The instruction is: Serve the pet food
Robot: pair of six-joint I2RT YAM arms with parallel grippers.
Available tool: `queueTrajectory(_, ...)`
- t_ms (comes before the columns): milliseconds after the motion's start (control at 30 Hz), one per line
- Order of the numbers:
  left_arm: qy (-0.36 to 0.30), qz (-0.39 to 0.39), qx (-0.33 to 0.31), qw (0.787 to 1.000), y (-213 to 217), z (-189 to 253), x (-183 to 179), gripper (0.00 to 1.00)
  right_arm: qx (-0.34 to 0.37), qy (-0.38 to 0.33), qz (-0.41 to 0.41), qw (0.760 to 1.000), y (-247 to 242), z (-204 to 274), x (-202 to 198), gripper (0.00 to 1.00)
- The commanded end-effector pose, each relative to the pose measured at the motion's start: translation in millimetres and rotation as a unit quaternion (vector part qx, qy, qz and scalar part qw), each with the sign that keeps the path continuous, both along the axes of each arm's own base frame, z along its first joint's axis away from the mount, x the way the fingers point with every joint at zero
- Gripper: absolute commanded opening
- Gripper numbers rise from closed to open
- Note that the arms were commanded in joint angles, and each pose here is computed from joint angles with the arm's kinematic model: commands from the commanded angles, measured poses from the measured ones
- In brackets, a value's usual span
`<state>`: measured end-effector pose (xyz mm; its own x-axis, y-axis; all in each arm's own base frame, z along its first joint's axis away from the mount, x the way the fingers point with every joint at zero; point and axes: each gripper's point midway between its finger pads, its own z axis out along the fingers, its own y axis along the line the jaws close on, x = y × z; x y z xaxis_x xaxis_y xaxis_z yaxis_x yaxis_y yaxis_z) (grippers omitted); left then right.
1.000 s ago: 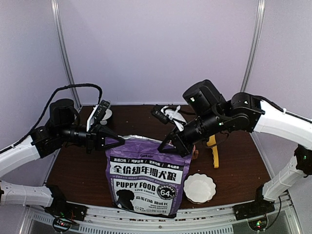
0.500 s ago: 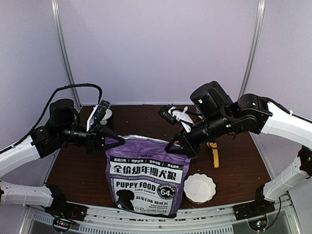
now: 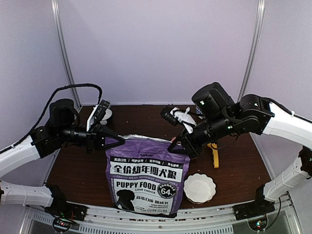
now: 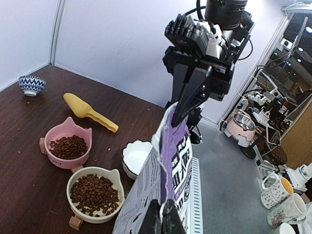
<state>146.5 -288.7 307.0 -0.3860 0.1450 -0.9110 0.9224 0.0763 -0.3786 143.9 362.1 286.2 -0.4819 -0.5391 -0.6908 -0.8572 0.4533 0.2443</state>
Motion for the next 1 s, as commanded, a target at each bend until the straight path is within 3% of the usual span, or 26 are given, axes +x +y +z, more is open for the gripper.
queueTrajectory(0, -0.049, 0.005, -0.044, 0.998, 6, 33, -1, 0.00, -0.094, -0.003, -0.047, 0.994, -48, -30, 6, 0.00)
queueTrajectory(167, -0.049, 0.009, -0.043, 0.998, 6, 33, 0, 0.00, -0.086, -0.008, -0.051, 0.995, -49, -26, 6, 0.00)
queueTrajectory(267, -0.049, 0.010, -0.042, 0.998, 7, 33, -1, 0.00, -0.083, -0.009, -0.055, 0.995, -51, -25, 6, 0.11)
queueTrajectory(367, -0.048, 0.011, -0.041, 0.998, 7, 32, 0, 0.00, -0.084, -0.009, -0.057, 0.995, -53, -27, 6, 0.00)
queueTrajectory(600, -0.051, 0.018, -0.038, 0.998, 8, 31, 1, 0.00, -0.065, -0.016, -0.059, 0.996, -52, -19, 7, 0.00)
queueTrajectory(700, -0.051, 0.019, -0.038, 0.998, 8, 31, 1, 0.00, -0.052, -0.019, -0.064, 0.996, -53, -13, 8, 0.16)
queueTrajectory(767, -0.050, 0.019, -0.038, 0.998, 8, 31, 1, 0.00, -0.038, -0.018, -0.063, 0.997, -53, -10, 7, 0.20)
queueTrajectory(800, -0.050, 0.019, -0.037, 0.998, 8, 31, 1, 0.00, -0.031, -0.017, -0.063, 0.997, -52, -9, 7, 0.16)
queueTrajectory(867, -0.050, 0.019, -0.038, 0.998, 8, 31, 1, 0.00, -0.017, -0.014, -0.060, 0.998, -51, -8, 5, 0.00)
queueTrajectory(967, -0.050, 0.023, -0.035, 0.998, 9, 31, 3, 0.00, 0.013, -0.013, -0.054, 0.998, -47, -2, 3, 0.00)
